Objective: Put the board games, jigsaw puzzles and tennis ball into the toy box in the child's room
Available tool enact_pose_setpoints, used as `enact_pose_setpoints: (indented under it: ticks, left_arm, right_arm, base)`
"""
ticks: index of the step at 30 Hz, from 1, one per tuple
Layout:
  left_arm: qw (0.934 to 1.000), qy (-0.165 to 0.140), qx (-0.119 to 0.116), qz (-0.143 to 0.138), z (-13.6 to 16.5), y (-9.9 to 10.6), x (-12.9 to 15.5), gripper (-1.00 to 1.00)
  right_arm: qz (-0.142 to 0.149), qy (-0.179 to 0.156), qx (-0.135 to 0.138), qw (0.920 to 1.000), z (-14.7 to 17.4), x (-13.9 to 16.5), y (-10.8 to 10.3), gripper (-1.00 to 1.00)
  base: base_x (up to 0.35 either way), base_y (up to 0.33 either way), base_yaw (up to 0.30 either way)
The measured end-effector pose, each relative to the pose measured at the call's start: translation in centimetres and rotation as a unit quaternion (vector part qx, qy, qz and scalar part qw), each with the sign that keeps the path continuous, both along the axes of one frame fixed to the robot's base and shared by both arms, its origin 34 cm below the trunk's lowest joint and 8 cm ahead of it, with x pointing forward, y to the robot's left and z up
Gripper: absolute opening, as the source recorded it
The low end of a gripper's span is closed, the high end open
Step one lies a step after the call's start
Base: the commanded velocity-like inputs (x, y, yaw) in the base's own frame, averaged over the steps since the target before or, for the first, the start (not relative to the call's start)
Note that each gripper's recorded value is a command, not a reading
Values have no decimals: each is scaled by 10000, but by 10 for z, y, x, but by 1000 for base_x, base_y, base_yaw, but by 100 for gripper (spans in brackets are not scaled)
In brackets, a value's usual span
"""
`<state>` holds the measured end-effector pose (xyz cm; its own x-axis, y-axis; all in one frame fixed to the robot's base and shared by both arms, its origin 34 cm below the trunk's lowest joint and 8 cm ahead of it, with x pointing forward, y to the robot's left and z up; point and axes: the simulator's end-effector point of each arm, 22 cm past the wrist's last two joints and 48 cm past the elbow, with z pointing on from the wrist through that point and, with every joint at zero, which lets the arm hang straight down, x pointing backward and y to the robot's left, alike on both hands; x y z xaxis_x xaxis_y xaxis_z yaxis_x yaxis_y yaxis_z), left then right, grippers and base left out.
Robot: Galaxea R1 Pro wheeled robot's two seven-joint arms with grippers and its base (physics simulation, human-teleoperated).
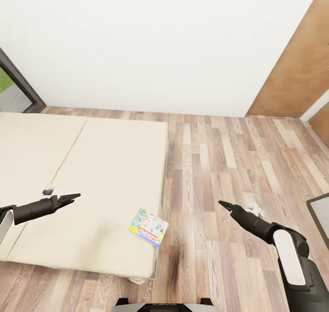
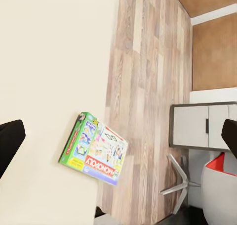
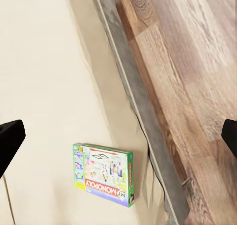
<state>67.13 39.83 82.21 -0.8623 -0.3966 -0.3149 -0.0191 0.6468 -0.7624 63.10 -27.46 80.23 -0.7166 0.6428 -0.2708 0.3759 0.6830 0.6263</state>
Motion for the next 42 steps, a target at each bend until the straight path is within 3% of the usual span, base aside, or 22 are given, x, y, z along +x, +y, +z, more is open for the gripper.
enact_pose_setpoints:
  ticks: [42]
  left_arm:
    - [9995, -299, -52, -15, 32, -6, 10, 100]
  right_arm:
    - [-6, -277, 31, 9996, 29, 10, 4, 100]
  base:
    - [0, 0, -8]
